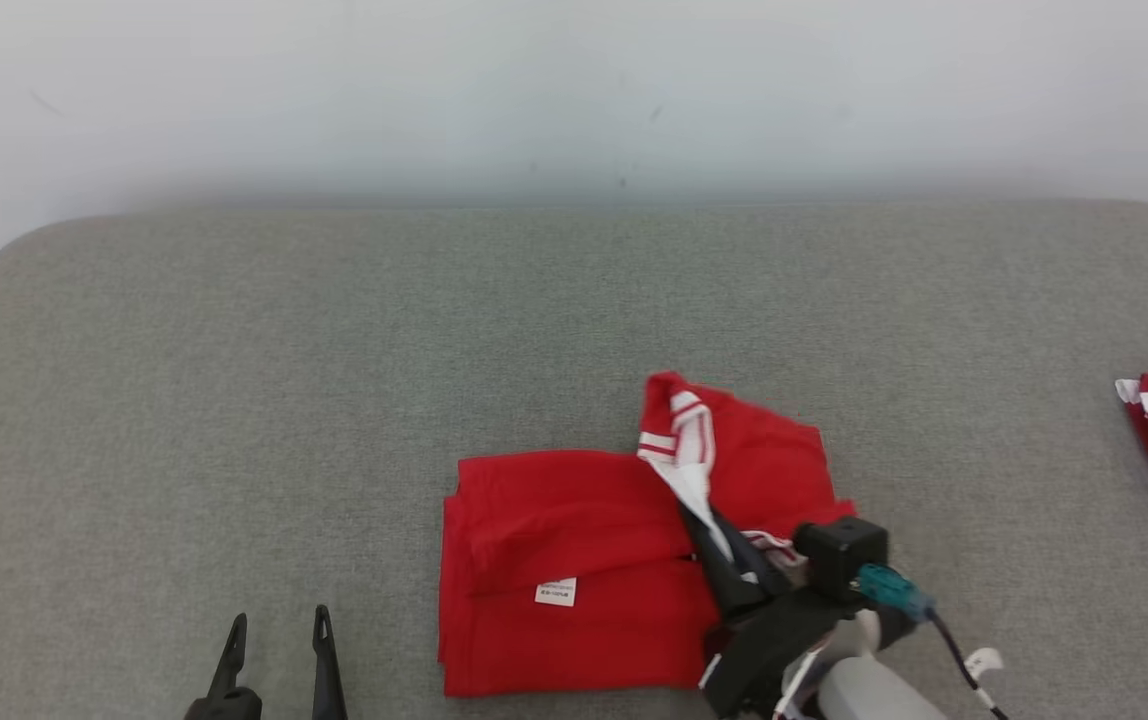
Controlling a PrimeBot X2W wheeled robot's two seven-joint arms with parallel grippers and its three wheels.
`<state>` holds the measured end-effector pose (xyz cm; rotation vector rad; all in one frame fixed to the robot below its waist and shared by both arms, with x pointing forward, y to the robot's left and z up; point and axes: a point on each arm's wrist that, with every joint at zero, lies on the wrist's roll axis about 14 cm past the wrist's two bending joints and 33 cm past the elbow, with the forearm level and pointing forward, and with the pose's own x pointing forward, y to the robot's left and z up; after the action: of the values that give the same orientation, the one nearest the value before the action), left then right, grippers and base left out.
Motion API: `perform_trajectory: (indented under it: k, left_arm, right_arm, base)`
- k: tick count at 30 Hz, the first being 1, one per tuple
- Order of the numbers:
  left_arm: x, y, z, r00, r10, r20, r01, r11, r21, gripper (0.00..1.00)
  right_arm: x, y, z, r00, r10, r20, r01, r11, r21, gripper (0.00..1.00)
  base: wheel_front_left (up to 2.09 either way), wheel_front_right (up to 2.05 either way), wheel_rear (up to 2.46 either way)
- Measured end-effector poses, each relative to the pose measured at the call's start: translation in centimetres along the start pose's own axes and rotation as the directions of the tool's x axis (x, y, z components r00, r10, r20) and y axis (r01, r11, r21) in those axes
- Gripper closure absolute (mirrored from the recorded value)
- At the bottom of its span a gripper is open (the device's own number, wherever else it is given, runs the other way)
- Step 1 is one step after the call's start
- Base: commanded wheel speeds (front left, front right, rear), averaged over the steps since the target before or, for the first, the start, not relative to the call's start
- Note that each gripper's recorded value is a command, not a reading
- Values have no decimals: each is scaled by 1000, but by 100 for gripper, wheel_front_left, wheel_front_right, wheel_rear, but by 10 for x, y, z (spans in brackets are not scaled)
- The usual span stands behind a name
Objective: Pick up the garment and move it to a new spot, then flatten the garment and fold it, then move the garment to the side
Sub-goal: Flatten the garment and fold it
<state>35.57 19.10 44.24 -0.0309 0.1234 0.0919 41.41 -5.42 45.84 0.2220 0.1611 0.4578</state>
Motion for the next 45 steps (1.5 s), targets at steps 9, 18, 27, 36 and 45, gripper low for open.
perform_trajectory:
  k: [9,18,27,36,45]
  left_arm:
    - [-6,10,-3,999,36,-9,-36,999,-4,0]
    - [-12,16,-5,998,64,-16,-64,998,-7,0]
    - [-8,14,-6,998,59,-17,-59,998,-5,0]
    - [-1,6,-3,999,34,-11,-34,999,-4,0]
    - [3,0,-4,1000,13,-15,-13,1000,-5,0]
  right_arm:
    - [20,73,-12,974,218,-58,-219,976,-12,100]
    - [29,113,-21,939,328,-103,-330,944,-3,0]
    - [36,95,1,960,279,-31,-278,960,13,0]
    - [24,49,6,988,152,5,-152,988,23,0]
    - [10,42,-29,984,147,-104,-148,989,-4,2]
  base:
    - [0,0,0]
    - [0,0,0]
    - [0,0,0]
    - [0,0,0]
    - [0,0,0]
